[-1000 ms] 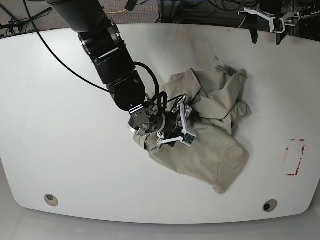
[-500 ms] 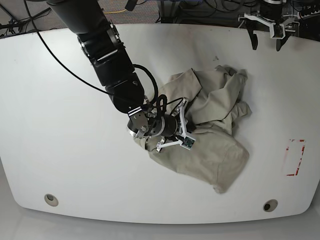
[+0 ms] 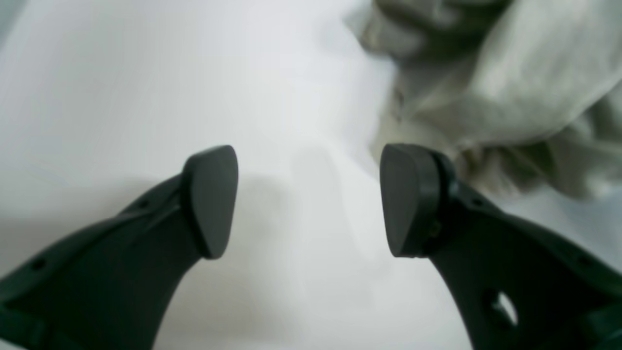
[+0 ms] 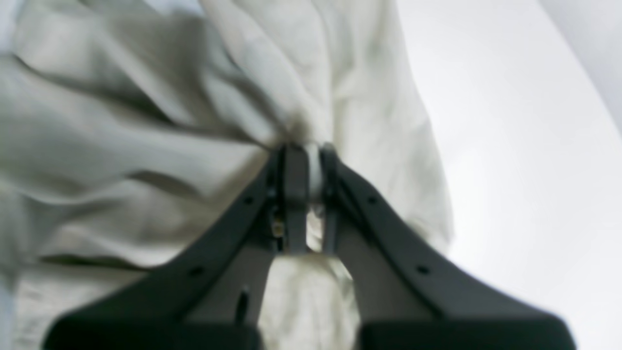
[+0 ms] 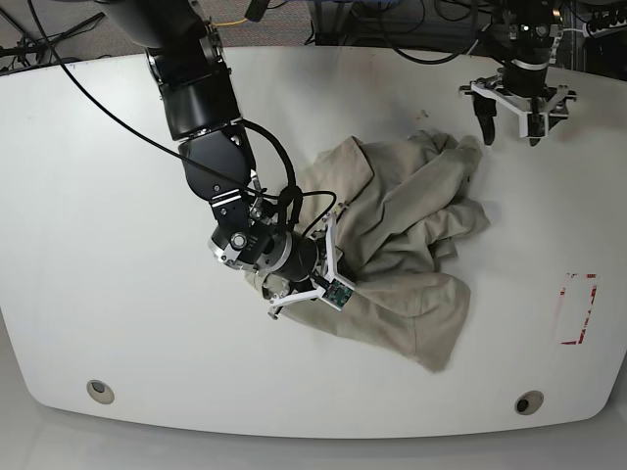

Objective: Fold the T-shirt properly

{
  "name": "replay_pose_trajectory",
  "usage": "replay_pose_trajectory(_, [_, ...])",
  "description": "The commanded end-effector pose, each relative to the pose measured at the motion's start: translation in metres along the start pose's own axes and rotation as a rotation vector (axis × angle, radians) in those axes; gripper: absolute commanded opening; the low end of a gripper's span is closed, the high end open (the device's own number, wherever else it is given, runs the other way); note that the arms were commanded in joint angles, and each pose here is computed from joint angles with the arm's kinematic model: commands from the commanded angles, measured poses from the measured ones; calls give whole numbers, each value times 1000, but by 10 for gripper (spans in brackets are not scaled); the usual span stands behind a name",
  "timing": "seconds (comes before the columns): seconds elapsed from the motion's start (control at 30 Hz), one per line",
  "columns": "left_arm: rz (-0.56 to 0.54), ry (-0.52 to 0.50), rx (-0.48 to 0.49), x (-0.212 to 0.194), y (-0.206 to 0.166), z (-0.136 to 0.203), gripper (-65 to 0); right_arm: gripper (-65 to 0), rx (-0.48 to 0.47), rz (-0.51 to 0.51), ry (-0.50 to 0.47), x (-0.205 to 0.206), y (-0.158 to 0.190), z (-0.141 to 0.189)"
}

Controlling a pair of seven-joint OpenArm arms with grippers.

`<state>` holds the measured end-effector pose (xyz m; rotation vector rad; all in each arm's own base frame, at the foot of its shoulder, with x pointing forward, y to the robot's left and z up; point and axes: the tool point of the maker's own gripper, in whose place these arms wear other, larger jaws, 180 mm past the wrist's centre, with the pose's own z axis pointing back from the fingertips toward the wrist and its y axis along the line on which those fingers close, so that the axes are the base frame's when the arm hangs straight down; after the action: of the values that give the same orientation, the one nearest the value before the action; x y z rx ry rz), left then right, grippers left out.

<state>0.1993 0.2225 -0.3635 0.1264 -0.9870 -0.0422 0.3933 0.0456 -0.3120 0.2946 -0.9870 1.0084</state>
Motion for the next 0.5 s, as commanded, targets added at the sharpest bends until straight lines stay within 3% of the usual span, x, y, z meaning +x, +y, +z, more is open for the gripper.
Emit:
replay_pose_trajectory(0.0, [-41,-43,-42,18,-7,-5,-218,-650,-25,24,-62,19,-10,10])
replay_pose_trajectory(0.13, [-73,-44,-117,24,-30,-18,-218,-650,-33,34,-55,19,-10,14])
replay_pose_trajectory(0.47, [-71,27,-178,0,-53,-49,-219,-650,-51,58,-84,32,-11,21])
